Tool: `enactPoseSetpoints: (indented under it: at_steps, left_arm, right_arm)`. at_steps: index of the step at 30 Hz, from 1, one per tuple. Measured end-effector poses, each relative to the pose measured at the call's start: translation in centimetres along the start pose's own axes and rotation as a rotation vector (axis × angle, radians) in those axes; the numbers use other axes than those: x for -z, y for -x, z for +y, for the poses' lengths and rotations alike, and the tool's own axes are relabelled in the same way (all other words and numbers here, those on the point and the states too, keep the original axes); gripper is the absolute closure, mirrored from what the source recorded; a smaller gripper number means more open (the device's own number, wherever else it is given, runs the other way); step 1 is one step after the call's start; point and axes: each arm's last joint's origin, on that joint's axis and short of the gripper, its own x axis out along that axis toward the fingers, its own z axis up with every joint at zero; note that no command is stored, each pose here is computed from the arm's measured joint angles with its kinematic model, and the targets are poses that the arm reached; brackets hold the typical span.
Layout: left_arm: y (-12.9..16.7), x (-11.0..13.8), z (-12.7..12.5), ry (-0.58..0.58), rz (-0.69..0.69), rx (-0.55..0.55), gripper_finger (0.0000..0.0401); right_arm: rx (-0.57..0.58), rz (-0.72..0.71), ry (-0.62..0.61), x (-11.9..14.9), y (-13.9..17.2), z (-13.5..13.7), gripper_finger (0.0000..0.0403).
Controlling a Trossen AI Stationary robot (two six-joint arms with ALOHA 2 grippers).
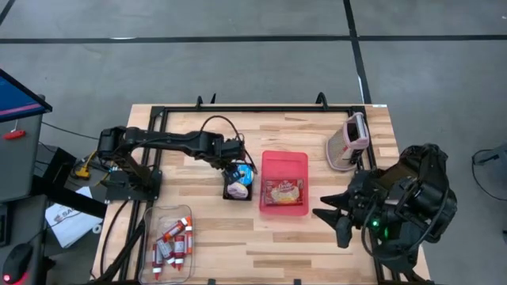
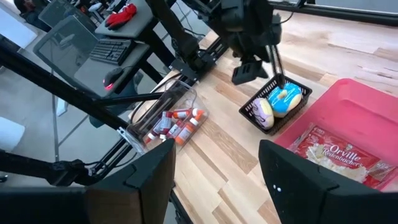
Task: Pick & Place Food Item
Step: Adjust the bins
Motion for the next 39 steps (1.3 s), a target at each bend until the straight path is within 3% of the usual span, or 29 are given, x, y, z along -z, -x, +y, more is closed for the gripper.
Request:
enactPoseSetpoints:
  at_steps: [5, 14, 27, 39]
  left_arm:
    - [-1.2, 1.6, 0.8, 0.065, 0.095, -0.072, 0.0181]
    - [-4.3, 4.2, 1.3, 0.108, 0.167, -0.058, 0.0187]
    - [-4.9, 3.4, 0.8, 0.176, 0.056, 0.067, 0.0187]
    - [-4.9, 3.1, 0.4, 0.204, 0.051, 0.138, 0.0187]
  right_arm:
    - [0.006, 0.001, 0.011, 0.5, -0.3, 0.3, 0.0180]
    - [-0.012, -0.012, -0.010, 0.9, 0.3, 0.3, 0.0180]
    - [-0.009, -0.015, -0.029, 0.8, 0.2, 0.3, 0.0180]
    - [-0.004, -0.019, -0.032, 0.7, 0.0, 0.3, 0.0180]
